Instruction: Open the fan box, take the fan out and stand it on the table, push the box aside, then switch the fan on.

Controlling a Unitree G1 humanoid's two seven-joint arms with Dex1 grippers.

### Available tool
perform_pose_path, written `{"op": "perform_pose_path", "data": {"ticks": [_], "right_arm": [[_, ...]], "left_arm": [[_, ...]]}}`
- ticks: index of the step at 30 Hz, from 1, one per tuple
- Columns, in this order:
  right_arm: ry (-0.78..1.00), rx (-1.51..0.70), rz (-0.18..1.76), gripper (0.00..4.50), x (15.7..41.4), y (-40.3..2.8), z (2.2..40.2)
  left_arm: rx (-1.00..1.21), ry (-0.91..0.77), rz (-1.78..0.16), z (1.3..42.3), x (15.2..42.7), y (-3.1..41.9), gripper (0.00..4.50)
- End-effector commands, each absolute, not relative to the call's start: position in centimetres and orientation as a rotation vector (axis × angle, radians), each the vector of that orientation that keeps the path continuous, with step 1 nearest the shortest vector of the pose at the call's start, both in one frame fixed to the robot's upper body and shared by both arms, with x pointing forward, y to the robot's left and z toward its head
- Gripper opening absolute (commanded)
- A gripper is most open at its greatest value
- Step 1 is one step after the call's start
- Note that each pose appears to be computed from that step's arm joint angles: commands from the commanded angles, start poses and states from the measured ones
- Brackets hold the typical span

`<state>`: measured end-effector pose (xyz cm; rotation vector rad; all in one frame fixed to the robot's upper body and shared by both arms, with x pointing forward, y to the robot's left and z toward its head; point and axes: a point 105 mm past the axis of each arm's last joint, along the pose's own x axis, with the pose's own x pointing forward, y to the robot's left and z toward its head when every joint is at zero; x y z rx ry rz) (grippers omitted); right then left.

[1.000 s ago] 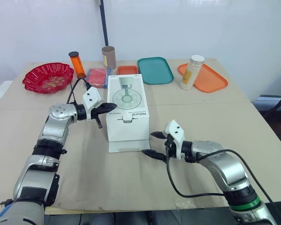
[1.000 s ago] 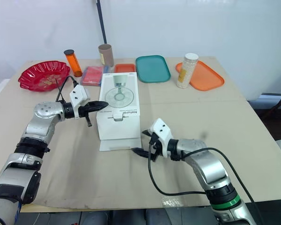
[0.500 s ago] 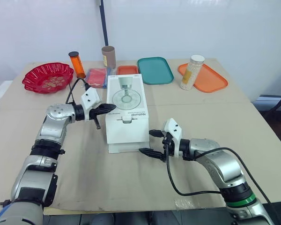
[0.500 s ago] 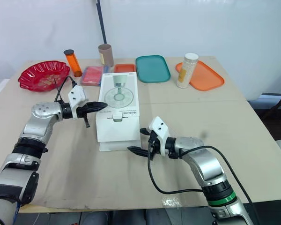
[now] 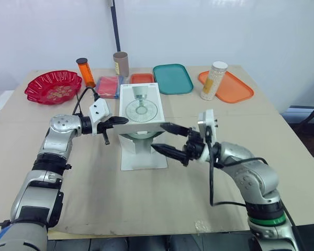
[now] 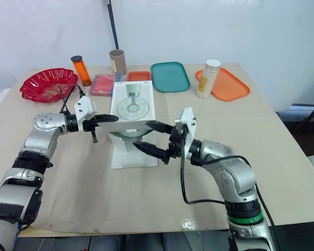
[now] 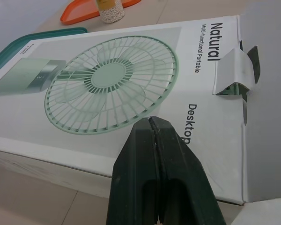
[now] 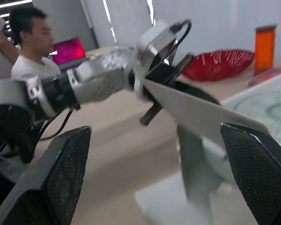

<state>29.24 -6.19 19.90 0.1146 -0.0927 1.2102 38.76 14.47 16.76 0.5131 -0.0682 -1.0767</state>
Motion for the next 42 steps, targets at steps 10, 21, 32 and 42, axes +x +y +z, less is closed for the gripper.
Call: {"op": "perform_pose_path", "data": {"ticks": [10, 21, 32, 42], "right_arm": [[-0.100, 0.035, 1.062, 4.50, 33.1, -5.6, 19.4], [-0.069, 0.019, 1.045, 4.50, 33.3, -5.5, 18.3], [-0.072, 0.013, 1.043, 4.50, 32.7, -5.6, 18.7], [-0.051, -0.109, 1.067, 4.50, 31.0, -4.1, 21.3]], "left_arm": [[0.301, -0.293, -0.784, 23.5, 40.0, 18.2, 0.03], [0.253, -0.283, -1.018, 23.9, 36.5, 14.0, 0.03], [0.343, -0.102, -1.061, 18.2, 38.0, 12.7, 0.03], [0.351, -0.081, -1.084, 17.5, 38.0, 12.7, 0.03]]}}
